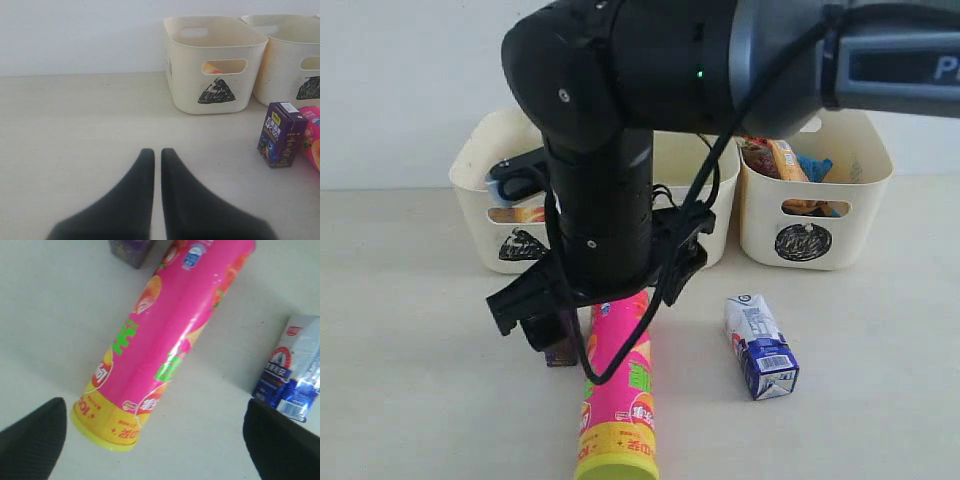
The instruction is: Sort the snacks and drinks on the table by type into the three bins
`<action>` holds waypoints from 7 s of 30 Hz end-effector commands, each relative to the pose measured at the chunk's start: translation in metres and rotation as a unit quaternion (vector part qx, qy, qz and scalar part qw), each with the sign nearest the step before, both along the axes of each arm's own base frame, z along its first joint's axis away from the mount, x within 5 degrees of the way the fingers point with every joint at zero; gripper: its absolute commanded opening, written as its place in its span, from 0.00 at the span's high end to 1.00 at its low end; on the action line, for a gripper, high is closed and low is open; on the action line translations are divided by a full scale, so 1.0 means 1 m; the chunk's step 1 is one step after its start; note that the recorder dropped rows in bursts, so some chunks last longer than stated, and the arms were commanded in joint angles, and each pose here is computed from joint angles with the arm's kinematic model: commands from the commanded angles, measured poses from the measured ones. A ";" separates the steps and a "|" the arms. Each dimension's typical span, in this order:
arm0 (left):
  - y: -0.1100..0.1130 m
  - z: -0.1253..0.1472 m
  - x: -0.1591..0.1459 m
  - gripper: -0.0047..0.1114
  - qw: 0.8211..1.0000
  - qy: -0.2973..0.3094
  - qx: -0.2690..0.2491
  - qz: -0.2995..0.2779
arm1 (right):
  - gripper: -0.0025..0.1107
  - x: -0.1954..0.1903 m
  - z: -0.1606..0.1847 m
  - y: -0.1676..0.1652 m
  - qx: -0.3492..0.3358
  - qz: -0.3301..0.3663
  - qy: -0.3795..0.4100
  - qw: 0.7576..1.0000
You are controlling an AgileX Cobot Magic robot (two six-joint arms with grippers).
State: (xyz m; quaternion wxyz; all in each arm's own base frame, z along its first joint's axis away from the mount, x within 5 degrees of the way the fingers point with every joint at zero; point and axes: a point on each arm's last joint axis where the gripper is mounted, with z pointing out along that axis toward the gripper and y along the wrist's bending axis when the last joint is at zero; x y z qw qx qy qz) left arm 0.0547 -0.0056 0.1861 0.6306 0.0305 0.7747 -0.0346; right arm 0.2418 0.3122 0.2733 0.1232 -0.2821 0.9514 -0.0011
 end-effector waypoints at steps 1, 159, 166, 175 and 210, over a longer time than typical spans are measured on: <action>0.000 0.002 0.000 0.93 1.000 -0.006 -0.005 0.002 | 0.21 0.005 0.001 -0.005 -0.013 -0.027 -0.030 0.999; 0.000 0.002 0.000 0.93 1.000 -0.006 -0.005 0.002 | 0.26 0.110 -0.012 0.057 0.133 0.041 -0.021 0.990; 0.000 0.002 0.000 0.93 1.000 -0.006 -0.005 0.002 | 0.26 0.106 -0.042 0.052 0.095 0.032 0.017 0.995; 0.000 0.002 0.000 0.93 1.000 -0.006 -0.005 0.002 | 0.26 0.106 -0.083 0.052 0.059 0.023 0.054 0.997; 0.000 0.002 0.000 0.93 1.000 -0.006 -0.005 0.002 | 0.98 0.025 0.028 -0.044 -0.017 0.085 -0.038 0.996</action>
